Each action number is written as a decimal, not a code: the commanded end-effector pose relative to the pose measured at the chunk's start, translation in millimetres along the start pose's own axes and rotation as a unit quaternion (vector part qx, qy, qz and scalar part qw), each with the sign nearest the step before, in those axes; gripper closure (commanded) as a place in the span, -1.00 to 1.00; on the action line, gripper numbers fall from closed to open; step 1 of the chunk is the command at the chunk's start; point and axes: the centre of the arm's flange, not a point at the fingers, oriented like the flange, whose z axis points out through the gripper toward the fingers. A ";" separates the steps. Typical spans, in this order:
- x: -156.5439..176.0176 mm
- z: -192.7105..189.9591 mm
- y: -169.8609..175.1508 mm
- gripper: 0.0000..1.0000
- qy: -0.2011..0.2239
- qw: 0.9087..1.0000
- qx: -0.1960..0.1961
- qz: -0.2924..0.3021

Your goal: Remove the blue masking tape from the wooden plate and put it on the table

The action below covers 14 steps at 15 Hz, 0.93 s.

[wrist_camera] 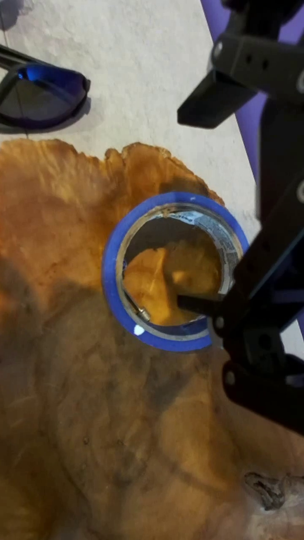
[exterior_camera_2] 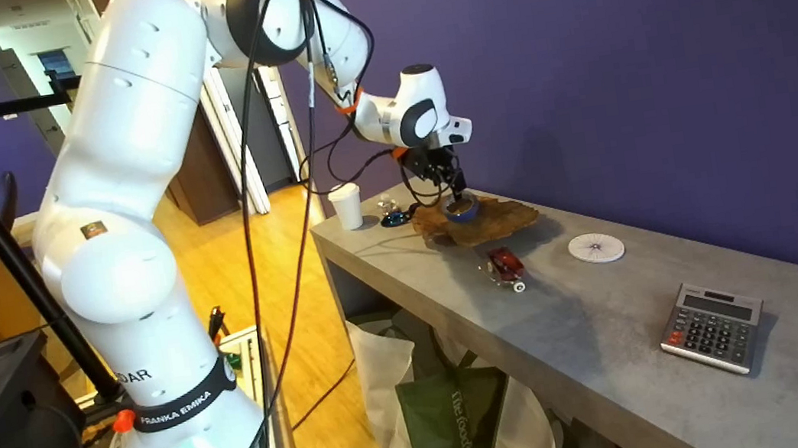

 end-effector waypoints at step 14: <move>13.5 21.7 -10.8 -0.10 0.006 1.000 0.021 0.022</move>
